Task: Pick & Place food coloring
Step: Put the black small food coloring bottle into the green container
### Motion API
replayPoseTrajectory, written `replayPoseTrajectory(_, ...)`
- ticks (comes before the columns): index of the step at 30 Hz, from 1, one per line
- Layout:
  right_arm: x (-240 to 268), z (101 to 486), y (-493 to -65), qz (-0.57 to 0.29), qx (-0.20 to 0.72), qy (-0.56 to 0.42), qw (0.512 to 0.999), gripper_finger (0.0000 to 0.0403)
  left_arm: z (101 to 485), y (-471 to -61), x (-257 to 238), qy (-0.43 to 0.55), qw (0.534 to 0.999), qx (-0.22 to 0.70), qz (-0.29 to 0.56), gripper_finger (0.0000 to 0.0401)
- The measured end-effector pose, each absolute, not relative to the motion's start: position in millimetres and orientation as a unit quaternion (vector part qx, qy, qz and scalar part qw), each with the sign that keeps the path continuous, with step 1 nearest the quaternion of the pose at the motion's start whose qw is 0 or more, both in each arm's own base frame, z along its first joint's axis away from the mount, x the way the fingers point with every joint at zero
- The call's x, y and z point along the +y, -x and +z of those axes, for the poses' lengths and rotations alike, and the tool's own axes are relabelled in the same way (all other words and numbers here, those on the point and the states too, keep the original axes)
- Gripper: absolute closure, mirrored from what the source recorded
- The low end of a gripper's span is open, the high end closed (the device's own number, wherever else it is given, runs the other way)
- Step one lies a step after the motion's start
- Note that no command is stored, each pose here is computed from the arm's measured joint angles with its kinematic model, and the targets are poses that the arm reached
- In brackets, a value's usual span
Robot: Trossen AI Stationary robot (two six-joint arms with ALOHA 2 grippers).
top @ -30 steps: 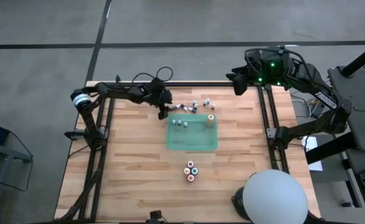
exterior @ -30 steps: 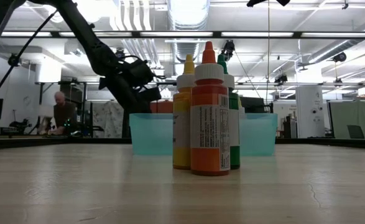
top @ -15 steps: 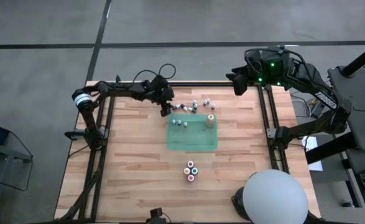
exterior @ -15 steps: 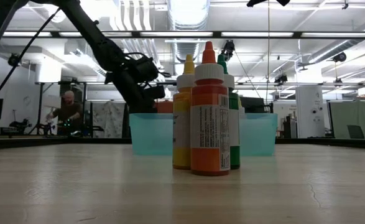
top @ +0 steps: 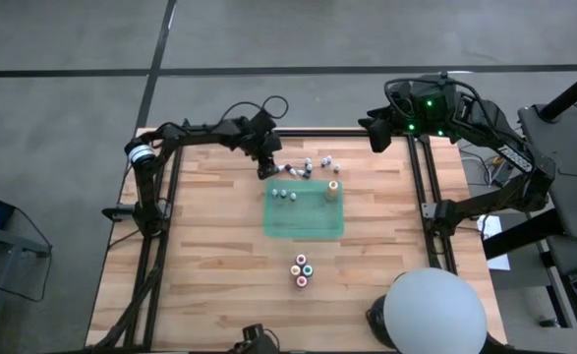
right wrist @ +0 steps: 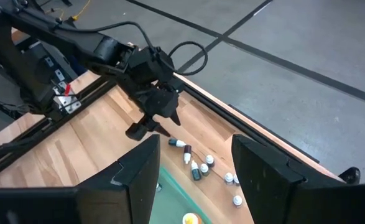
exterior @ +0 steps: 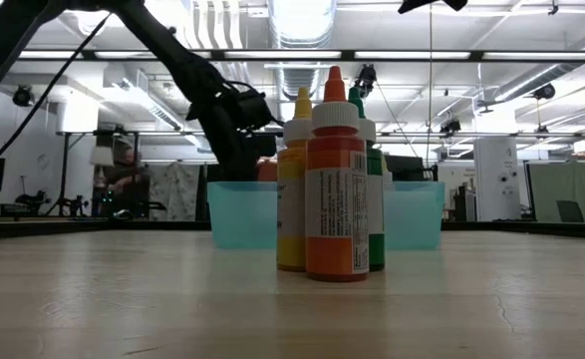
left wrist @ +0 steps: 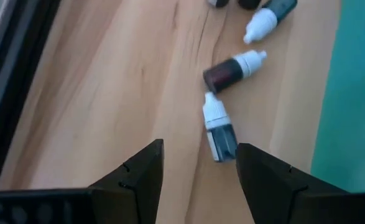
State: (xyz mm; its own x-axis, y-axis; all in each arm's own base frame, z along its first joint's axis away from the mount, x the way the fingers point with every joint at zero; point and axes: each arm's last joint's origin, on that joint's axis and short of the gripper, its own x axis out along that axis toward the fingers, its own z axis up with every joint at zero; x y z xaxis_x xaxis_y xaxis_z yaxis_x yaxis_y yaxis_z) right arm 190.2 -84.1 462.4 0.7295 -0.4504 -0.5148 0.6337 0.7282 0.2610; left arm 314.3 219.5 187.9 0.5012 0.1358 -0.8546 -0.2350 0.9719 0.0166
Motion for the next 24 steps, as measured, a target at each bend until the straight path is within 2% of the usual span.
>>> replayPoseTrajectory(14,-84,462,-190,-0.299,0.213,-0.215,0.905,0.0213,191,-323,211,0.050,0.864,0.492,0.098,0.0229)
replayPoseTrajectory(24,-84,462,-190,-0.299,0.214,-0.215,0.905,0.0213,191,-325,208,0.052,0.856,0.499,0.121,0.0229)
